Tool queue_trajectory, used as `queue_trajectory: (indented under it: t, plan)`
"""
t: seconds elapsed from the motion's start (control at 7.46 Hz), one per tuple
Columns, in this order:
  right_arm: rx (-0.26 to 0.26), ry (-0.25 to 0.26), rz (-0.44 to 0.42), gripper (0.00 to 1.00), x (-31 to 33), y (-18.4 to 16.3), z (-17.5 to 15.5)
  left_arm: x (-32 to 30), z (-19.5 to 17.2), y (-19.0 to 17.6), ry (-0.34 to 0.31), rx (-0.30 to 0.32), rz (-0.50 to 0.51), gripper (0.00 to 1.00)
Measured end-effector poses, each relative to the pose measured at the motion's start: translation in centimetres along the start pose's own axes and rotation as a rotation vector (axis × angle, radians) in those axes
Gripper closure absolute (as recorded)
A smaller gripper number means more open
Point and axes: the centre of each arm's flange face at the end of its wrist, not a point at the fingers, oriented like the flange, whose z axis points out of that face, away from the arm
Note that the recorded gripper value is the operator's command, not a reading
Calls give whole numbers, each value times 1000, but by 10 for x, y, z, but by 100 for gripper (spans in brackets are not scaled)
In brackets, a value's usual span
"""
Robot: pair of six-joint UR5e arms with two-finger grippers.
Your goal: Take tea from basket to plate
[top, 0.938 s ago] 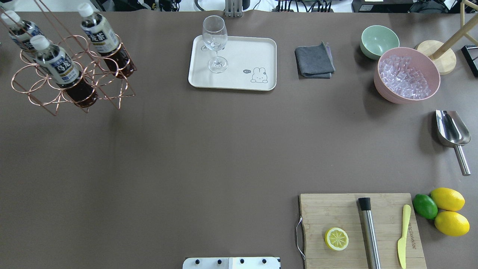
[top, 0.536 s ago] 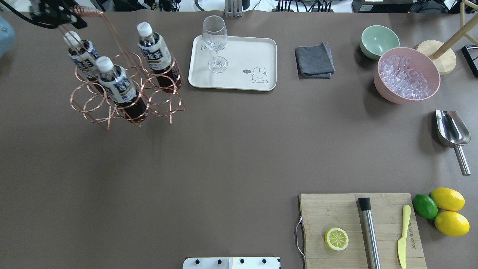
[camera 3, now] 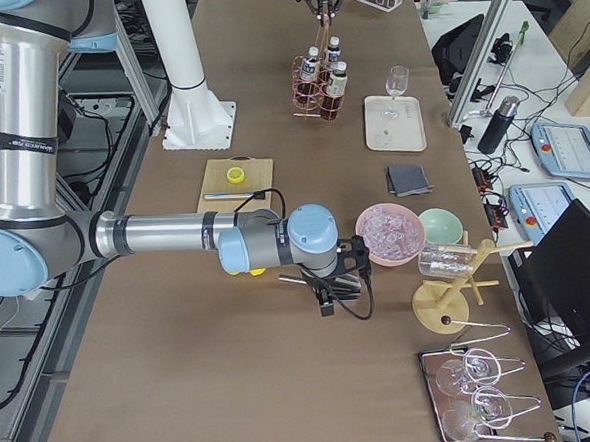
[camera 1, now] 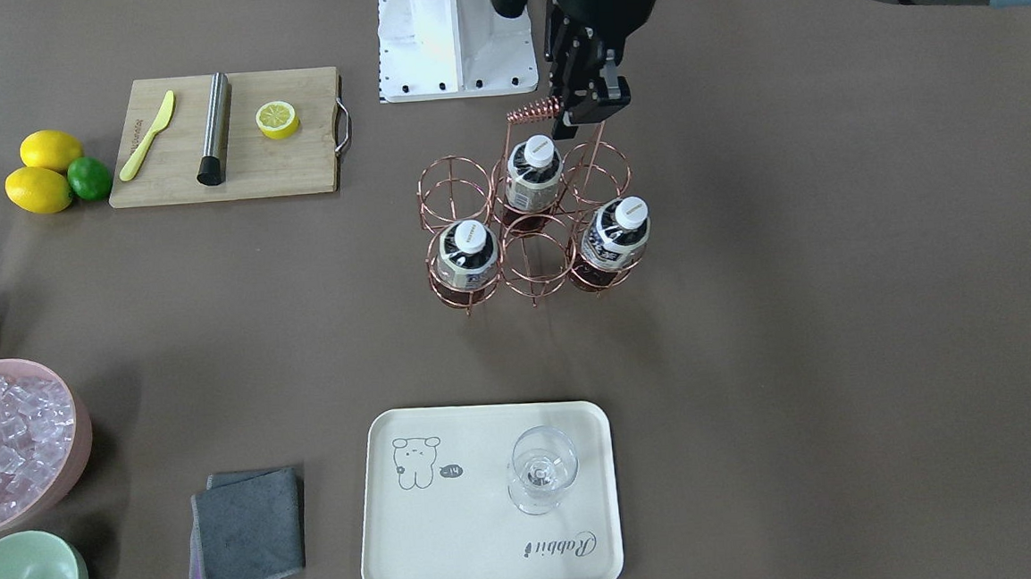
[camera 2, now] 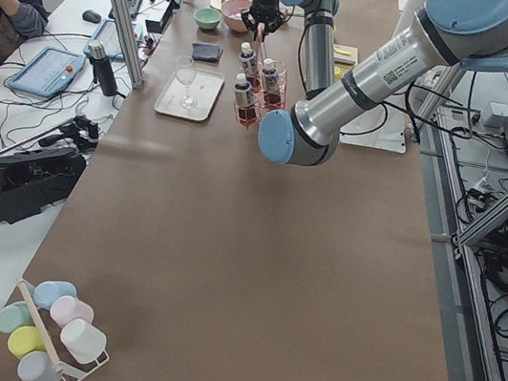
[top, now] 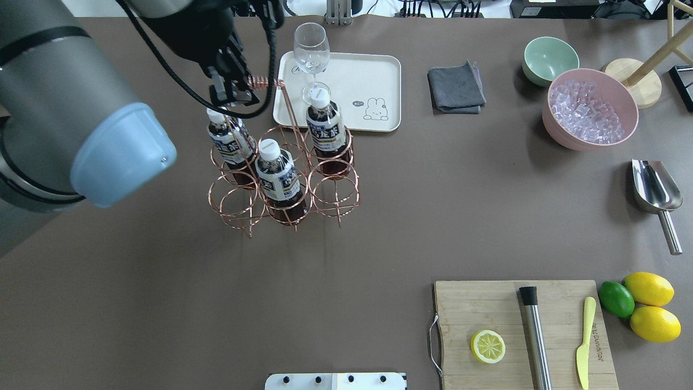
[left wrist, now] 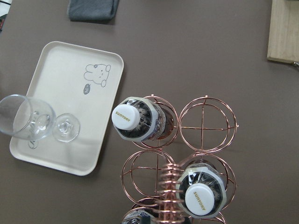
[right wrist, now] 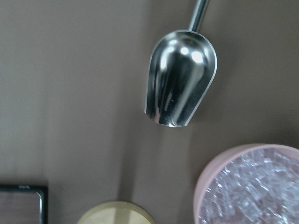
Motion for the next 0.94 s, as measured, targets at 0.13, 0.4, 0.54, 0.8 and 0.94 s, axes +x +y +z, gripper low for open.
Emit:
queue_trajectory:
  t: [0.13,0.4,0.54,0.8,0.94]
  plan:
    - [51,-24,-87,0,-25,-24,-9,15,7,-17,5,3,27,100]
    - [171,-71,-245,0,-81,-58,-25,38,20,-39,12,2,68,100]
    - [216,-99,-276,0,-111,-70,-27,44,26,-45,15,-1,80,100]
    - [276,-170,-254,0,-177,-101,-28,53,39,-57,25,-13,95,100]
    - [313,-200,-230,0,-219,-118,-24,58,48,-61,24,-21,102,100]
